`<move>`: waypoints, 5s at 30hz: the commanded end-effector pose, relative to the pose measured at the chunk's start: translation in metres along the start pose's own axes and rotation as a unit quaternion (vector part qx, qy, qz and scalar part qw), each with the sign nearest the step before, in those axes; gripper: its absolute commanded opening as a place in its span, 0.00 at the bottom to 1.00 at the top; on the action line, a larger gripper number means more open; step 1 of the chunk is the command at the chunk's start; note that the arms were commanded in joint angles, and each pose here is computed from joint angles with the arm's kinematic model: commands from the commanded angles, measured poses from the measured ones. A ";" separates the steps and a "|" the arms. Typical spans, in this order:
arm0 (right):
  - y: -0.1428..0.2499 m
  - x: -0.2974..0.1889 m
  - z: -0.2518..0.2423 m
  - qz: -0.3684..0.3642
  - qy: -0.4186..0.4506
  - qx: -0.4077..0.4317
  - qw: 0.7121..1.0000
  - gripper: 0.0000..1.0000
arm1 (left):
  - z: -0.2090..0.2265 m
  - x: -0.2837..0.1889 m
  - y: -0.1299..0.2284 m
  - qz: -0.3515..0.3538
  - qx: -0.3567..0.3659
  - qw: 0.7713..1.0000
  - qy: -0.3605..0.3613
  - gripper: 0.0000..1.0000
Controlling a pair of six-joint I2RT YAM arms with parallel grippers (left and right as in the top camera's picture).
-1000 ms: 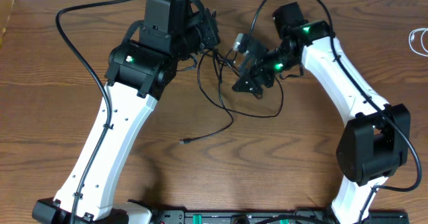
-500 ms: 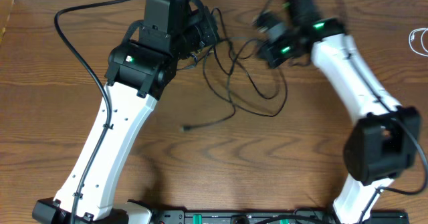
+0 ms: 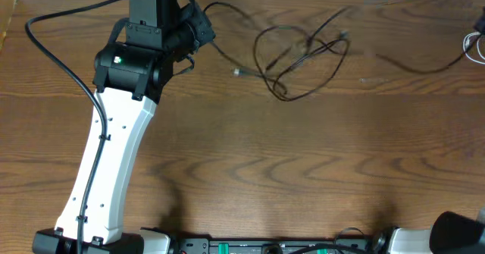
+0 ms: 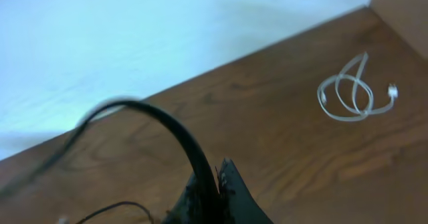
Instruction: Untangle cables
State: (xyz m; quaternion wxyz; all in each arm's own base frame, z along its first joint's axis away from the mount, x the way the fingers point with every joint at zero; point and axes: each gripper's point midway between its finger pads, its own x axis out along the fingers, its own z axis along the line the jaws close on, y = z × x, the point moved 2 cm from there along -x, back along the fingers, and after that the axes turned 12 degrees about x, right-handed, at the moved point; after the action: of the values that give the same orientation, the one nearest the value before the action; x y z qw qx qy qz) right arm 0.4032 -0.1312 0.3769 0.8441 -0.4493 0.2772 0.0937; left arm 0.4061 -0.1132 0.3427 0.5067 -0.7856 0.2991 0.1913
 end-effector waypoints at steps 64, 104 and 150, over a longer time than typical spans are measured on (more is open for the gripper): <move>0.294 0.190 0.007 0.479 -0.073 -0.390 0.783 0.84 | 0.010 -0.001 -0.001 0.001 0.013 0.999 -0.030 0.07; 0.235 0.234 -0.027 0.400 0.075 -0.249 0.879 0.01 | 0.011 0.008 -0.003 -0.001 0.017 0.999 -0.031 0.08; 0.126 0.185 0.102 0.289 -0.158 -0.085 0.941 0.99 | 0.008 0.010 0.015 0.039 0.002 0.999 -0.020 0.08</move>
State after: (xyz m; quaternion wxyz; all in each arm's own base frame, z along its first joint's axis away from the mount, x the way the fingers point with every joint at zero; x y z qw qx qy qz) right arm 0.5468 -0.0036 0.2233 0.7793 -0.3852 0.2560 0.4228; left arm 0.4031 -0.1094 0.3232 0.5112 -0.7679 0.3118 0.2274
